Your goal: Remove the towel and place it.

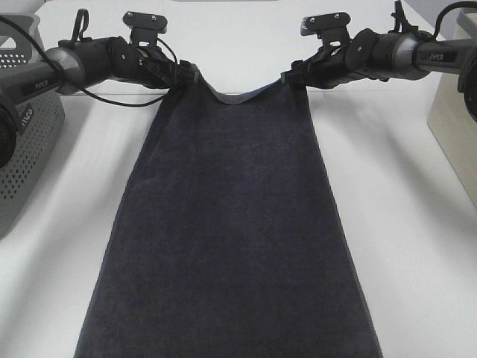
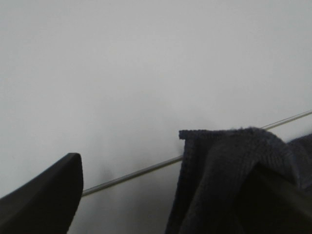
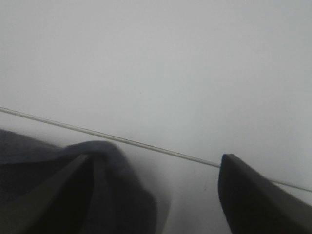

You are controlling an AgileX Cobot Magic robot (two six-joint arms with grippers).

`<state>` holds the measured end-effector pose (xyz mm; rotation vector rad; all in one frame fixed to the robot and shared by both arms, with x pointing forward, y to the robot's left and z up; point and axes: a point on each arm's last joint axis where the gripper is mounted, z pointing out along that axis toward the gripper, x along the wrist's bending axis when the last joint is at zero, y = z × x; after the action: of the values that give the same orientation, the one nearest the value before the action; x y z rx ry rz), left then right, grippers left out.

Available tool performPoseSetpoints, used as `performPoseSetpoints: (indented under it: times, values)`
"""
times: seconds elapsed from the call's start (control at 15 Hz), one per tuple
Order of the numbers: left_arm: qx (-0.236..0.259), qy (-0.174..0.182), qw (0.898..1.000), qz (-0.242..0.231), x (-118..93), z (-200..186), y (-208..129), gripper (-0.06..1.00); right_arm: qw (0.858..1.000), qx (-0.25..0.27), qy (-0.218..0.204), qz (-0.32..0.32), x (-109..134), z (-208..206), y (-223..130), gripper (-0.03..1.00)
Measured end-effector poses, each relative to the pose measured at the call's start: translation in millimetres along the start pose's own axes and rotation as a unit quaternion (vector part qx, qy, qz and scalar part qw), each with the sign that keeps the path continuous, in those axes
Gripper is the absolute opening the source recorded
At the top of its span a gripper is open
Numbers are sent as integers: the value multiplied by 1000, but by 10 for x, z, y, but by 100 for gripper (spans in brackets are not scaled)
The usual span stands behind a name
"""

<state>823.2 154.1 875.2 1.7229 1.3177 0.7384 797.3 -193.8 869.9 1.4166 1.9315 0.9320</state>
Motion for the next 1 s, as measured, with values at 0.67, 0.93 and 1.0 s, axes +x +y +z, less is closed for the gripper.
performPoseSetpoints:
  times: [0.67, 0.93, 1.0]
  values:
    - [-2, 23, 993, -116, 365, -27, -5, 77, 999, 51, 21, 0, 40, 32, -135, 70]
    - [4, 14, 986, -164, 347, -27, -16, 77, 998, 54, 22, 0, 42, 31, -141, 70]
    - [23, 5, 982, -186, 323, -27, -48, 77, 997, 68, 27, 1, 52, 62, -209, 70]
